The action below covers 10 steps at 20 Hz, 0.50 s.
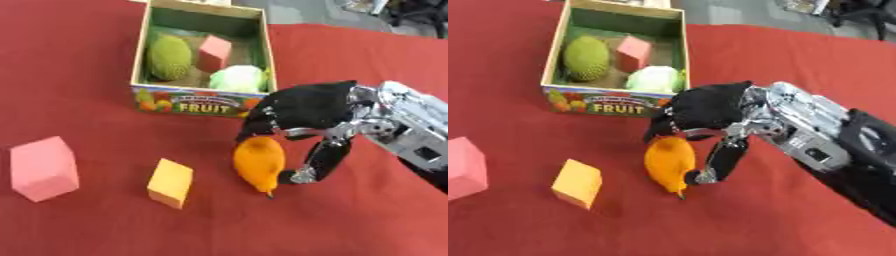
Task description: Pick up objects on the table and place them in the box.
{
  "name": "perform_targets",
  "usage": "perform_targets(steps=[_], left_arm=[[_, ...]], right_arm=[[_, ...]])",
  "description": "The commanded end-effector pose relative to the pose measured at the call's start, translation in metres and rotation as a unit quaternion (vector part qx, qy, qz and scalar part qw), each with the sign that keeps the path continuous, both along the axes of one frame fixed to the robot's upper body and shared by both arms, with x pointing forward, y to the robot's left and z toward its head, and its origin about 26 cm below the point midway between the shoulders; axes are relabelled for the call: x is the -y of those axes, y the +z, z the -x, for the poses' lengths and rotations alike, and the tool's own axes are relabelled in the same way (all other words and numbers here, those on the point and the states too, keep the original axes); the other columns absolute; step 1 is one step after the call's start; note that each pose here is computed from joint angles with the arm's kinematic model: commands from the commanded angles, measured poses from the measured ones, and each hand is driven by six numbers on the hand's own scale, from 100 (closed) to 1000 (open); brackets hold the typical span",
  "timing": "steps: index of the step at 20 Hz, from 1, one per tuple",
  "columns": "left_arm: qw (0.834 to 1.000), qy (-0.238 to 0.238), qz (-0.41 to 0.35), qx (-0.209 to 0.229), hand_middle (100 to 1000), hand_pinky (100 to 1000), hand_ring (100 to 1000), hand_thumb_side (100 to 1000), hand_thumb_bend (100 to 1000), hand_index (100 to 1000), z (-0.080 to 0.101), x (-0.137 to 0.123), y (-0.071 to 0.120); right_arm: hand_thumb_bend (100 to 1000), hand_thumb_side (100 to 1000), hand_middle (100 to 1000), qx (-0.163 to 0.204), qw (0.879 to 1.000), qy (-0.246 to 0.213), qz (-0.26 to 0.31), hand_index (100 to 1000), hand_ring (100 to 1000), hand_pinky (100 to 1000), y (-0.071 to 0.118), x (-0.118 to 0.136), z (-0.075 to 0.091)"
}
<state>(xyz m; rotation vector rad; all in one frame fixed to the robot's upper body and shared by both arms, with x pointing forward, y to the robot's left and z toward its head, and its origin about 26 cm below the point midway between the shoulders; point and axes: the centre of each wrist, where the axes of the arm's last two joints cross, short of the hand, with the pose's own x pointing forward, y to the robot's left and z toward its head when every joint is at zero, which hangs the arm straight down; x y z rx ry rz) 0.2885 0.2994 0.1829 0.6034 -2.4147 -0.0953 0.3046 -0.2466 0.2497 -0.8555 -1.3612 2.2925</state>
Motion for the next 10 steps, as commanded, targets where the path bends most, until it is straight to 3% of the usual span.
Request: perform_targets(steps=[1, 10], left_arm=[[1.0, -0.007, -0.004, 0.009, 740, 761, 797, 764, 299, 972, 0.001, 0.001, 0.006], [1.0, -0.011, -0.003, 0.01, 739, 762, 796, 764, 294, 972, 0.001, 0.001, 0.007]], right_arm=[[328, 327, 815, 0.016, 1.0, -0.016, 0.007, 924, 869, 881, 0.005, 0.003, -0.004], [268, 332, 769, -0.033, 0.999, -0.014, 0.012, 892, 853, 872, -0.012, 0.0, -0.024]])
